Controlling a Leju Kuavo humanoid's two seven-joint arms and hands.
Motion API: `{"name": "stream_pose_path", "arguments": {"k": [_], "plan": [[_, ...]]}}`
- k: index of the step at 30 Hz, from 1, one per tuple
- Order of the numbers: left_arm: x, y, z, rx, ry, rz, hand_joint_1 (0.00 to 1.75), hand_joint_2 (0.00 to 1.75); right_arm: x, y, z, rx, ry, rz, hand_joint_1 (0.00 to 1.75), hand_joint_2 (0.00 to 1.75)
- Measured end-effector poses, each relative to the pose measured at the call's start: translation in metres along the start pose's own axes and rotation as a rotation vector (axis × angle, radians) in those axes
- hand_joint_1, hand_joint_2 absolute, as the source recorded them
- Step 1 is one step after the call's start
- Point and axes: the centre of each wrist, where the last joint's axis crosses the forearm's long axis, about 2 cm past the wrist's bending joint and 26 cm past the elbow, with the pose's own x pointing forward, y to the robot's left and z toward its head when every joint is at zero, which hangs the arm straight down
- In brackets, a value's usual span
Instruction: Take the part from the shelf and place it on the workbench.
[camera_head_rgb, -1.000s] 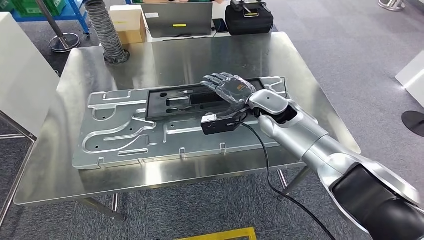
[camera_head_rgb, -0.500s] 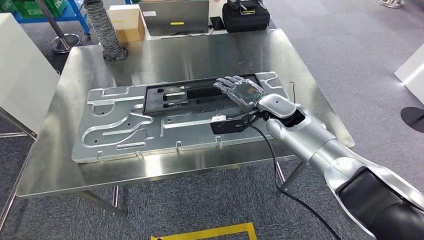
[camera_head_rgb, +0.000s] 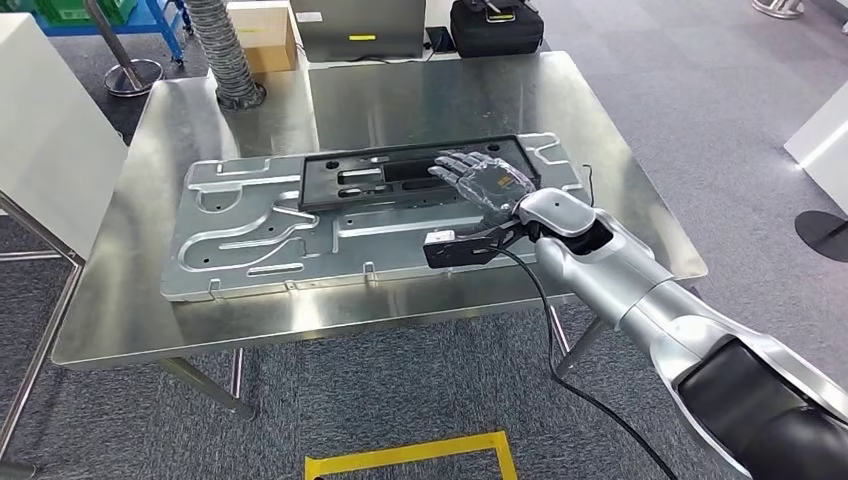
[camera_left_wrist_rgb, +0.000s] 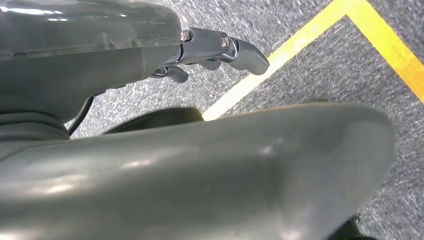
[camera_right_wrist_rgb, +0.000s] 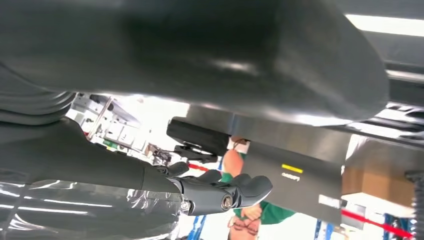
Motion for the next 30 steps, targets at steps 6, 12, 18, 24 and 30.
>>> {"name": "stream_pose_path", "arguments": {"k": [6,12,18,24,30], "plan": [[-0.0013,-0.0004,0.0002,-0.001,0.002,0.003,0.0,0.0,-0.0013,-0.0017,0.0003,0.0,0.002,0.003,0.0,0.0],[-0.0022,-0.0007,0.0004,-0.001,0.001,0.006,0.0,0.0,-0.0018,-0.0003,0.0008,0.008,0.0,0.001,0.0,0.0],[-0.0025,-0.0006,0.0004,-0.001,-0.002,0.006,0.0,0.0,-0.005,0.0006,0.0029,0.011,0.005,0.0,0.0,0.0],[-0.0008,-0.0005,0.0002,0.0,-0.003,0.01,0.0,0.0,-0.0057,0.0018,0.0035,0.014,0.003,0.002,0.0,0.0],[-0.0012,-0.0003,0.0002,0.009,0.005,0.015,0.0,0.0,-0.0041,-0.0037,-0.0002,0.006,-0.008,0.019,0.0,0.0]]}}
